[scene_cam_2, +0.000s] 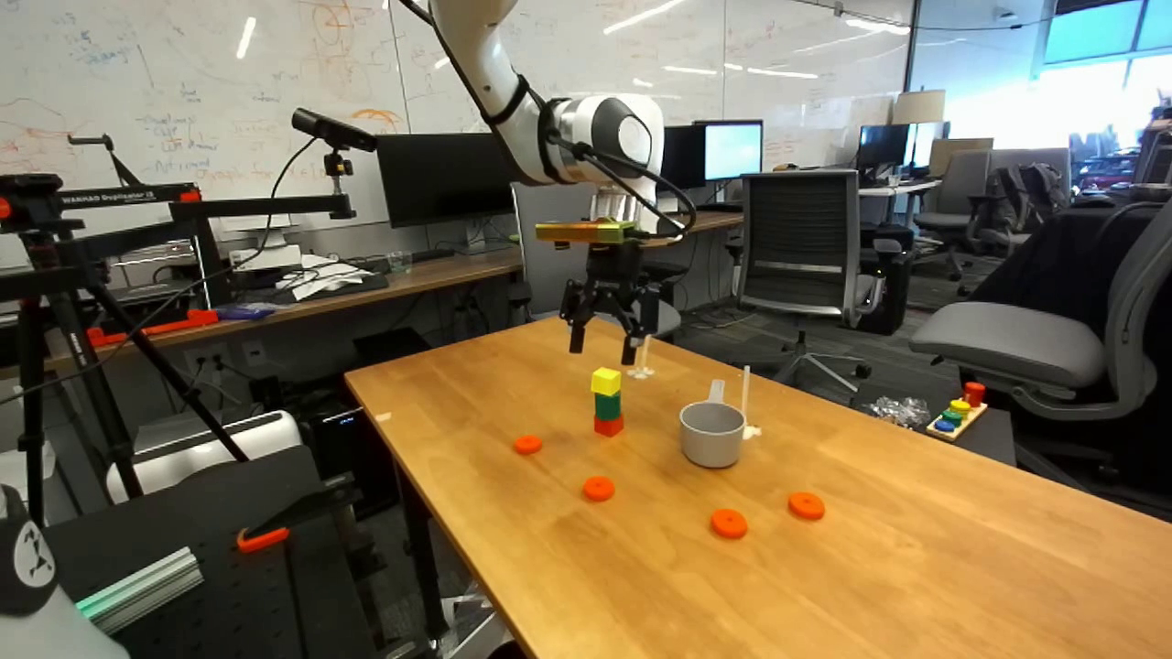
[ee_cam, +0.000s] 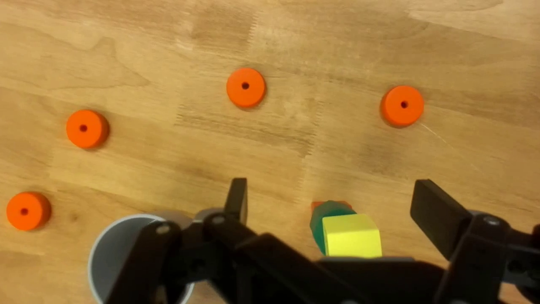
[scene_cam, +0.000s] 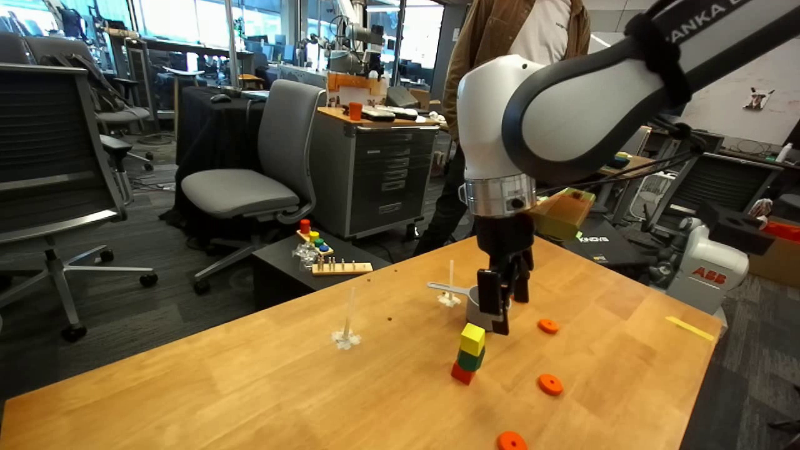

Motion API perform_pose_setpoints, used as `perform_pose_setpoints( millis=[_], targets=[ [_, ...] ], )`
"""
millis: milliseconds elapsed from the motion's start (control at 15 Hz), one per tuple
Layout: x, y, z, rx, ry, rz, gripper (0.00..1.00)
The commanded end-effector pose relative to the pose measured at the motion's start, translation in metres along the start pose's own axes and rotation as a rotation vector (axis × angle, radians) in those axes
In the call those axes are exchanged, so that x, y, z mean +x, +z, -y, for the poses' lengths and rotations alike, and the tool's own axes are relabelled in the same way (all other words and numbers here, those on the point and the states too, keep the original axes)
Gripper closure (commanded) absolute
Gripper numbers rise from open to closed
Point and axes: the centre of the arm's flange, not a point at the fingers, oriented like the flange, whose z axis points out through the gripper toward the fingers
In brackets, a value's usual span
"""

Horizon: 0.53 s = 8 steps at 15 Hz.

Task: Place the yellow, green and orange blocks inside the grey measuring cup

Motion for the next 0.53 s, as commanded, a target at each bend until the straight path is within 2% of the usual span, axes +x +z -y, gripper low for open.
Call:
perform_pose_setpoints(
  millis=[0, 467],
  targets=[
    [0.02, 0.006, 0.0, -0.02, -0.042, 0.02, 0.0],
    [0.044, 0.018, 0.027, -0.025, -0.111, 0.018, 0.0]
  ],
)
